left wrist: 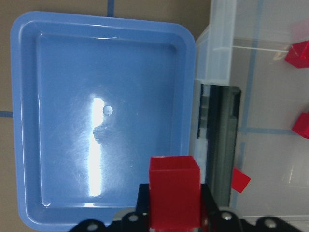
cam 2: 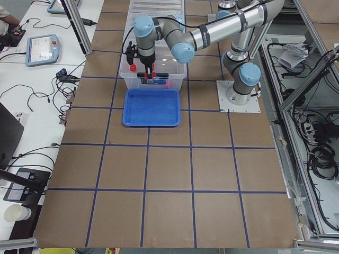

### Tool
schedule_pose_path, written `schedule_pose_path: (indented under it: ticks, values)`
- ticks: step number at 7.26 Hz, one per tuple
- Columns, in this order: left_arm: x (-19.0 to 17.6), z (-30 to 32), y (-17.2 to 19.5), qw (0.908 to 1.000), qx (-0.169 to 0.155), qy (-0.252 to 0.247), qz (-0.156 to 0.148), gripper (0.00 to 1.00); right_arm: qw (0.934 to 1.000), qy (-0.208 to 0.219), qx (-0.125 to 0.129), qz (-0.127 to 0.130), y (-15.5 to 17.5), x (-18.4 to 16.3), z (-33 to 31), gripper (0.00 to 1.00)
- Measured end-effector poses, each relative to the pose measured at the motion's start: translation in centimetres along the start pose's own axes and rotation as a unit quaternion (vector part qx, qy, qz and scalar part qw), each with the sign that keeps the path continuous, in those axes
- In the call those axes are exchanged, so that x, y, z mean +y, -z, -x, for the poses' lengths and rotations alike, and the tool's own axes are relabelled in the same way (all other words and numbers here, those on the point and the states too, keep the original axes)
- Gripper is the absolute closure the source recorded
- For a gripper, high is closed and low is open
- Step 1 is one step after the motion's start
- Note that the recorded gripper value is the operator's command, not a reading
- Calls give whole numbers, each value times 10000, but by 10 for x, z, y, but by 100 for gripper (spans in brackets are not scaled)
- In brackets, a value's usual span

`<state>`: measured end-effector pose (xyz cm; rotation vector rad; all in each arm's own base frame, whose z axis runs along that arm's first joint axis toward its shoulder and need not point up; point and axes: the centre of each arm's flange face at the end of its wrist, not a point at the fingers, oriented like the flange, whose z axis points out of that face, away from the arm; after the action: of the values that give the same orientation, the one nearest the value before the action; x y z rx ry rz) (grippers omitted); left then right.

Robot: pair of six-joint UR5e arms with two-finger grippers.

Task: Place red block in blue tray from box

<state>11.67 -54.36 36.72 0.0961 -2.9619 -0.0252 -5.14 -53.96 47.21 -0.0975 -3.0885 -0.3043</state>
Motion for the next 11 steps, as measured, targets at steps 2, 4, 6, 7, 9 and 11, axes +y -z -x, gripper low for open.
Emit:
schedule_pose_path:
  ticks: [2, 4, 6, 7, 9, 11]
  values:
    - [-3, 41, -32, 9999, 15, -79, -70, 98, 10000, 0, -6, 19, -2, 0, 0, 0]
    - [0, 54, -75, 9999, -68, -124, -18, 98, 10000, -4, -13, 26, -3, -1, 0, 0]
    - [7, 50, -112, 9987, -426, -268, -37, 95, 10000, -4, -16, 32, -5, -3, 0, 0]
    - [6, 49, -123, 9981, -532, -296, -103, 88, 10000, -2, -18, 38, -7, -4, 0, 0]
    - [-2, 19, -125, 9956, -714, -574, -191, 1, 10000, 15, -23, 63, -13, -5, 0, 0]
    - [-9, -8, -110, 9921, -925, -772, -359, 0, 10000, 12, -7, 20, -18, -7, -1, 0]
